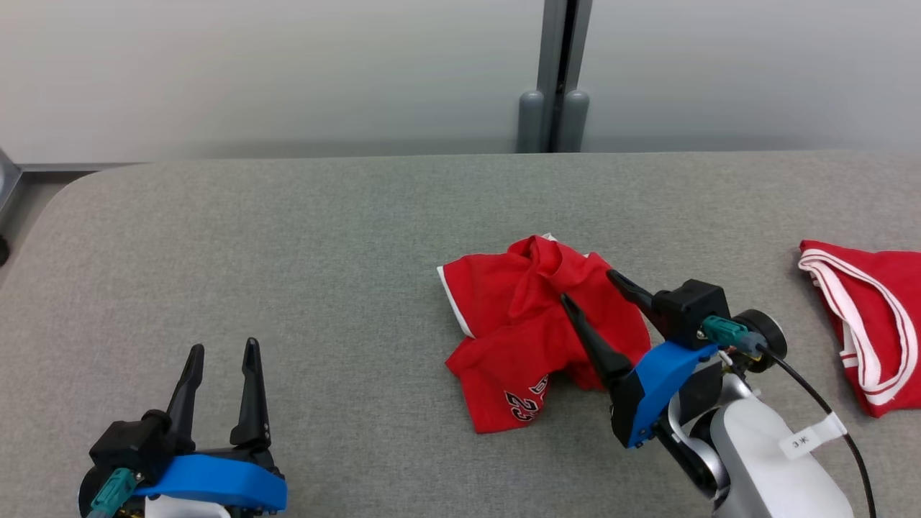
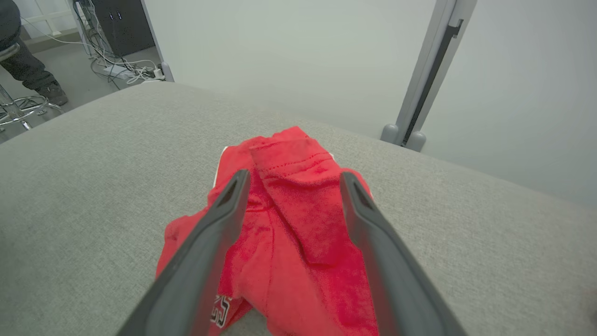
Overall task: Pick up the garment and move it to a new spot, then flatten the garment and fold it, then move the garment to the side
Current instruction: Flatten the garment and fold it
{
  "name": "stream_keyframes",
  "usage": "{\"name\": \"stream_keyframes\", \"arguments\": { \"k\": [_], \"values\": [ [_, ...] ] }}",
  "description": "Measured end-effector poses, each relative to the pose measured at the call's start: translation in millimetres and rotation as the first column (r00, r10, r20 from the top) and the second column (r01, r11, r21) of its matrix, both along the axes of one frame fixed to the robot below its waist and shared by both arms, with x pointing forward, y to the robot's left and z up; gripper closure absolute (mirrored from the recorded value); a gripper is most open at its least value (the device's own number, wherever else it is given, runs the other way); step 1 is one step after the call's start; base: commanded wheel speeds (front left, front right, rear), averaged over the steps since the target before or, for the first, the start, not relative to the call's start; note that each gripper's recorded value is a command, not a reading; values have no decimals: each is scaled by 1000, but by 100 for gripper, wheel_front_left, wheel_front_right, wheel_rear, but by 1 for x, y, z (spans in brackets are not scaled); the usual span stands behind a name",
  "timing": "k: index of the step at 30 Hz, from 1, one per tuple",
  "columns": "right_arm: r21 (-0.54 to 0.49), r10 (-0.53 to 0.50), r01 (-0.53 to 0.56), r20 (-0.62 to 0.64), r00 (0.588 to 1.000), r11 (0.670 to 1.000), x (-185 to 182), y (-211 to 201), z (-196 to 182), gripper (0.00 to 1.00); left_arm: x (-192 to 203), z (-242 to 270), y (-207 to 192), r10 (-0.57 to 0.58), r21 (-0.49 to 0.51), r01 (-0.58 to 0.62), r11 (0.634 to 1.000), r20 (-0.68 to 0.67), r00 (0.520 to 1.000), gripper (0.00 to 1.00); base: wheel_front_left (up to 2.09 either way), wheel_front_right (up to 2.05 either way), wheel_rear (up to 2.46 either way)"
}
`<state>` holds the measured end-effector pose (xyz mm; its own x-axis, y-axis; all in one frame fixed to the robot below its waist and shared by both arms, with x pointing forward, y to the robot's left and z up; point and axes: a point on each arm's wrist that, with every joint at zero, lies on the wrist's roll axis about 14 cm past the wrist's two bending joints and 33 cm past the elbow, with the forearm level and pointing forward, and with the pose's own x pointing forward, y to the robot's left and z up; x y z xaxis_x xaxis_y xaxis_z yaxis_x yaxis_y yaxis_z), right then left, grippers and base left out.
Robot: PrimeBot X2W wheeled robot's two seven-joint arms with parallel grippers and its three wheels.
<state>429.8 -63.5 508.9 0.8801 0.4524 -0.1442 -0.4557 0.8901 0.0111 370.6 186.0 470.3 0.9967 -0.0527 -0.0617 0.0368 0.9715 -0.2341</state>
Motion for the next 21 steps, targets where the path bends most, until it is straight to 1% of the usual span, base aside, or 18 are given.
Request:
{"name": "stream_keyframes", "arguments": {
  "k": [4, 8, 10, 11, 17, 21],
  "values": [
    [-87, 15, -20, -55, 998, 996, 18, 4, -23, 0, 1, -1, 6, 17, 1, -17, 1000, -3, 1000, 0, 0, 0, 0],
    [-107, 42, -52, -97, 994, 993, 28, 16, -41, 0, -1, -7, 11, 37, 0, -37, 999, -20, 999, 0, 0, 0, 0],
    [-109, 34, -45, -107, 994, 993, 34, 15, -46, 0, -2, -9, 14, 46, 0, -46, 999, -28, 999, 0, 0, 0, 0],
    [-104, 26, -37, -104, 994, 994, 38, 14, -47, 100, -2, -9, 16, 50, 0, -50, 999, -28, 998, 0, 0, 0, 0],
    [-95, 9, -17, -89, 996, 995, 42, 12, -41, 100, -4, -7, 17, 56, -5, -56, 998, -21, 998, 0, 0, 0, 0],
    [-76, 28, -30, -27, 999, 997, 46, 20, -17, 100, -7, -4, 16, 55, -9, -55, 998, -9, 998, 0, 0, 0, 0]
  ]
}}
